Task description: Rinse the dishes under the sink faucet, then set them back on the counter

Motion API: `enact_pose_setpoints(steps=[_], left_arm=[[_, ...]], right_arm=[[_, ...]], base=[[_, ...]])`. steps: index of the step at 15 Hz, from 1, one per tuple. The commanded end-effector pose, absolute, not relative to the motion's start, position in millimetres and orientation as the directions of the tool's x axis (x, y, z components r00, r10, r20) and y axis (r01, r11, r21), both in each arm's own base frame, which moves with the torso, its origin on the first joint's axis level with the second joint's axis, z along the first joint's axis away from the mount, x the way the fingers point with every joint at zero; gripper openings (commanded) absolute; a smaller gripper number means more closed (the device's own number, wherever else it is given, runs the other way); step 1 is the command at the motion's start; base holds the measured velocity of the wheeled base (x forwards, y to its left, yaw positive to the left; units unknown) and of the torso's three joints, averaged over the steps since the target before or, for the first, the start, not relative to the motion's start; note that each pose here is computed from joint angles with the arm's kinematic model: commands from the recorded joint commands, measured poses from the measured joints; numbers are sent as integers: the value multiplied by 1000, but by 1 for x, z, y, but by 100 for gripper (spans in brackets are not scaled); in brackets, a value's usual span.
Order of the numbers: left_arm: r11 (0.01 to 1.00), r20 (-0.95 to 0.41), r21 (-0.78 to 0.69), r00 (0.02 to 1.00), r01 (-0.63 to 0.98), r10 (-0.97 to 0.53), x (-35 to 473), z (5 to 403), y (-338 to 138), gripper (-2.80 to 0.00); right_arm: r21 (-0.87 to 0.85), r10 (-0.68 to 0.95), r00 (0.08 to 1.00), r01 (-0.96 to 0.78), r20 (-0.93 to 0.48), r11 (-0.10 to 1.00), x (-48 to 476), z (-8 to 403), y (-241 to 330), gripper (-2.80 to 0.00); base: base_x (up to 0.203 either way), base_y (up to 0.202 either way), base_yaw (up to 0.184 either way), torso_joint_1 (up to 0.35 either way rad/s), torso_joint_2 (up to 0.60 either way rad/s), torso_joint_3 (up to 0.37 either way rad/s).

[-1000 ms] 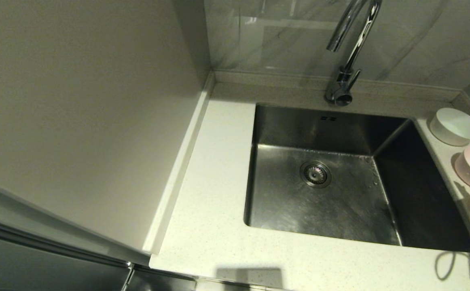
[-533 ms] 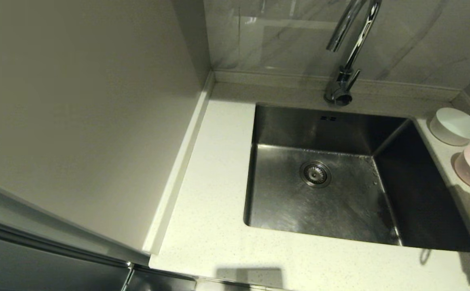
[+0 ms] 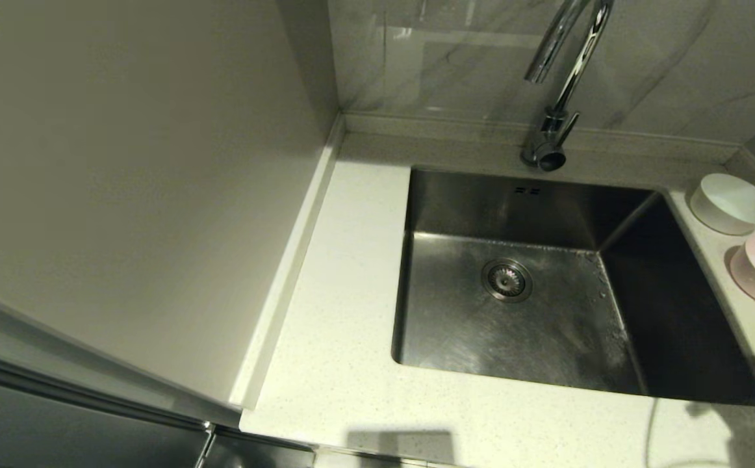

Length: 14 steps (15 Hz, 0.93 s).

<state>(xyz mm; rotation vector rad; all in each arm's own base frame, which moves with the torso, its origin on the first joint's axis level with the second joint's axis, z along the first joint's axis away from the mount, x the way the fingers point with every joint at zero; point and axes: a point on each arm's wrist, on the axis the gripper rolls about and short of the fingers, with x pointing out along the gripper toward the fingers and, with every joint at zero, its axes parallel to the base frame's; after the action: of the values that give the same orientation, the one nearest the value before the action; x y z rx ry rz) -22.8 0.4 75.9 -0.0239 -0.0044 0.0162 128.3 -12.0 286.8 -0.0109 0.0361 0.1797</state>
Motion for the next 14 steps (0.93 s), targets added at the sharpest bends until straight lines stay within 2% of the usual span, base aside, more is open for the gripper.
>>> enact_pose_setpoints(steps=[1,6,9,10,14], left_arm=[[1000,6,-25,1000,-17,17,-23,76,0,-280],[1000,6,-25,1000,-17,17,-23,76,0,-280],[1000,6,-25,1000,-17,17,-23,76,0,-280],[1000,6,-25,1000,-17,17,-23,76,0,-280],[1000,6,-25,1000,-17,17,-23,76,0,-280]], right_arm=[[-22,162,987,-161,4,987,79,265,-3,-280],[-16,-3,996,1,-94,1000,23,160,0,-280],[-13,-43,990,41,-136,999,6,107,0,-280],[-14,-43,988,41,-147,999,3,94,0,-280],[-12,-8,983,6,-184,1000,-2,86,1,-280]], base=[[0,0,0,0,0,0],[0,0,0,0,0,0],[0,0,0,0,0,0],[0,0,0,0,0,0],[0,0,0,0,0,0]])
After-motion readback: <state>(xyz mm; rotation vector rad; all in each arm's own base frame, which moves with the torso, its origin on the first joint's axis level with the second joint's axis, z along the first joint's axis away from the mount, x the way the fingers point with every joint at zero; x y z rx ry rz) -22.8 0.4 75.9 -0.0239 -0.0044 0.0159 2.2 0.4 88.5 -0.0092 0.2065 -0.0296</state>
